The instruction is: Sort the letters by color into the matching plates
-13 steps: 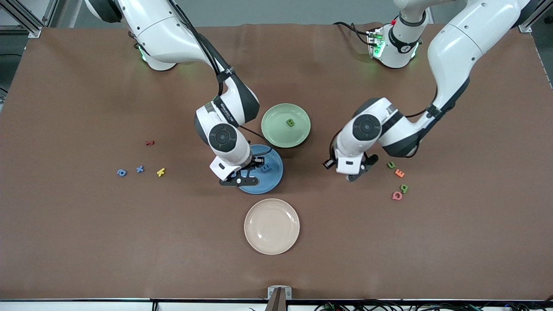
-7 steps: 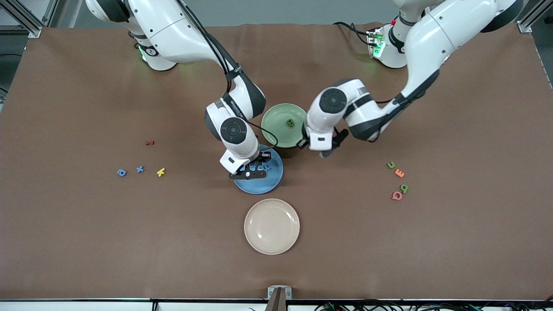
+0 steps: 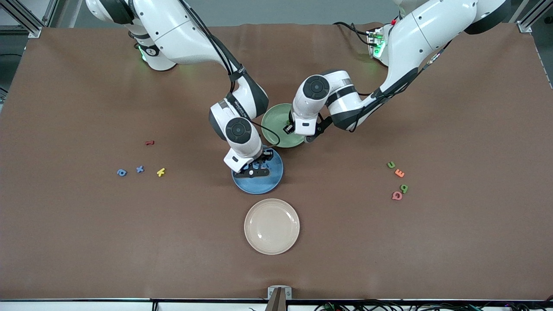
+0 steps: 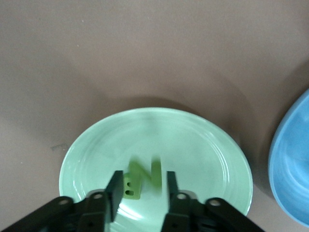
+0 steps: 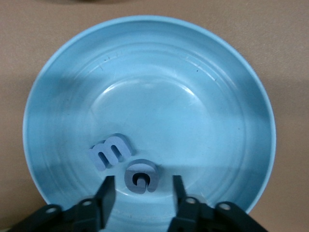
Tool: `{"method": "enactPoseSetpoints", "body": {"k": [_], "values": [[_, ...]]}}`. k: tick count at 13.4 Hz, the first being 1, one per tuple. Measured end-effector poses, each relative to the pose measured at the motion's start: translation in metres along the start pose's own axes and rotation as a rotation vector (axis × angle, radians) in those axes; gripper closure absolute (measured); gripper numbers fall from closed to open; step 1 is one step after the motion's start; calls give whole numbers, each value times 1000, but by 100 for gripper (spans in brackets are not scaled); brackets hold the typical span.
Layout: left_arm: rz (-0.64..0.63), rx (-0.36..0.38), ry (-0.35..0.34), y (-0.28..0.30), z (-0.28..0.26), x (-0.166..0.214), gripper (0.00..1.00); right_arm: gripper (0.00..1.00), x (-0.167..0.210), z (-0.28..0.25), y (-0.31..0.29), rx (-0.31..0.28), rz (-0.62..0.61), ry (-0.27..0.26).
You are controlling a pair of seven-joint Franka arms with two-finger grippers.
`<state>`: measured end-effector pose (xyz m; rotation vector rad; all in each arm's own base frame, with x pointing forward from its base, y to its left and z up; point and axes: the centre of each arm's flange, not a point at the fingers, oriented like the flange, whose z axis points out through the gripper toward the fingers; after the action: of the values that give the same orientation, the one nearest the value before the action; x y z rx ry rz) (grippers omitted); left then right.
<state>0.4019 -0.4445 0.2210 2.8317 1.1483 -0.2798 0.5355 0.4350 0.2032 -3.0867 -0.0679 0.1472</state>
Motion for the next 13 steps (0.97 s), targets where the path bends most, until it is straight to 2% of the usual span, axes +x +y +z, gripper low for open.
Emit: {"method": "enactPoseSetpoints", "body": {"k": [3, 4, 5, 9, 13], "values": [[-9, -37, 33, 7, -13, 27, 21, 5, 3, -26, 11, -28, 17, -47], [-6, -63, 61, 11, -23, 42, 9, 0, 8, -49, 22, -31, 34, -60], [5, -86, 91, 14, -34, 60, 1, 0, 14, -77, 38, -29, 56, -69], [87, -86, 183, 6, -75, 147, 3, 0, 35, -169, 131, -3, 93, -98], [147, 33, 192, -35, -73, 224, 12, 0, 49, -183, 252, 18, 62, -113]]}}
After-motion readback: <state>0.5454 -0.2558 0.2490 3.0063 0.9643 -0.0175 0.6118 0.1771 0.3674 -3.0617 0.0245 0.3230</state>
